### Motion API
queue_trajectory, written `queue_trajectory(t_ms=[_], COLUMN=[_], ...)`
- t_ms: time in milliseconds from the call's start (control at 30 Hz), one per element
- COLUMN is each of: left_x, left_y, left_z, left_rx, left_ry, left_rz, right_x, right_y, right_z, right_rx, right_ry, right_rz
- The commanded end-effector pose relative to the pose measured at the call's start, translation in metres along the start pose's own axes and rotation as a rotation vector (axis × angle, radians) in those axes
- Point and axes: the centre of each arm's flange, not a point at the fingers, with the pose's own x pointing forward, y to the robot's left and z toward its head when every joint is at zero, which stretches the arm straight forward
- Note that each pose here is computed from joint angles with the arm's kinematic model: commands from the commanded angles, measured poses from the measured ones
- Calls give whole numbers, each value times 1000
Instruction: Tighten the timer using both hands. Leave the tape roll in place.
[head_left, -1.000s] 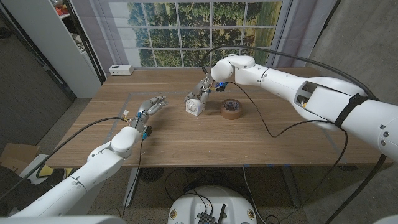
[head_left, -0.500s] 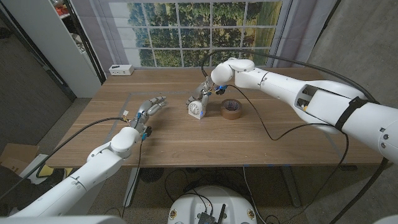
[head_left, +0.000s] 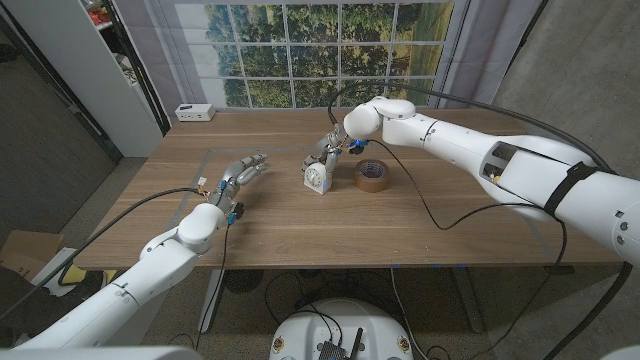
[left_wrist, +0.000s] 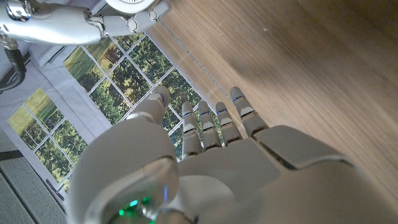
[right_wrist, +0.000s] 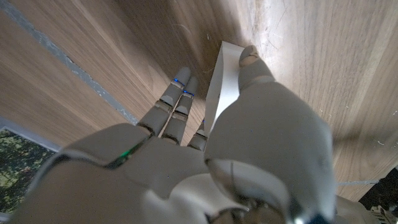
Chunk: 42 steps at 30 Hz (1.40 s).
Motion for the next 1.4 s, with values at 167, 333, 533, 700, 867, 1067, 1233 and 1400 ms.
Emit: queue_trajectory(t_ms=[167, 333, 533, 700, 867, 1067, 1233, 1400], left_x=[0, 1, 2, 5, 4, 1, -1, -4], left_y=[-2, -5, -8, -6, -8, -10, -9, -10], left_z=[4, 8, 15, 23, 29, 36, 47, 57], left_rx=[10, 17, 34, 52, 62, 91, 138, 182], left_ry=[-7, -32, -55, -65, -82, -93, -114, -124], left_rz=[5, 11, 11, 8, 8, 5, 3, 0], right_x=[-13, -19, -27, -33, -40, -47, -50, -53], right_y=[0, -3, -6, -5, -8, -12, -13, -13], right_z=[-17, -29, -38, -45, -50, -56, -58, -58], right_rx=[144, 245, 335, 389, 435, 495, 531, 553], right_ry=[-44, -53, -67, -71, -75, -77, -79, -79], right_rz=[-66, -76, -104, -127, -142, -163, -177, -197])
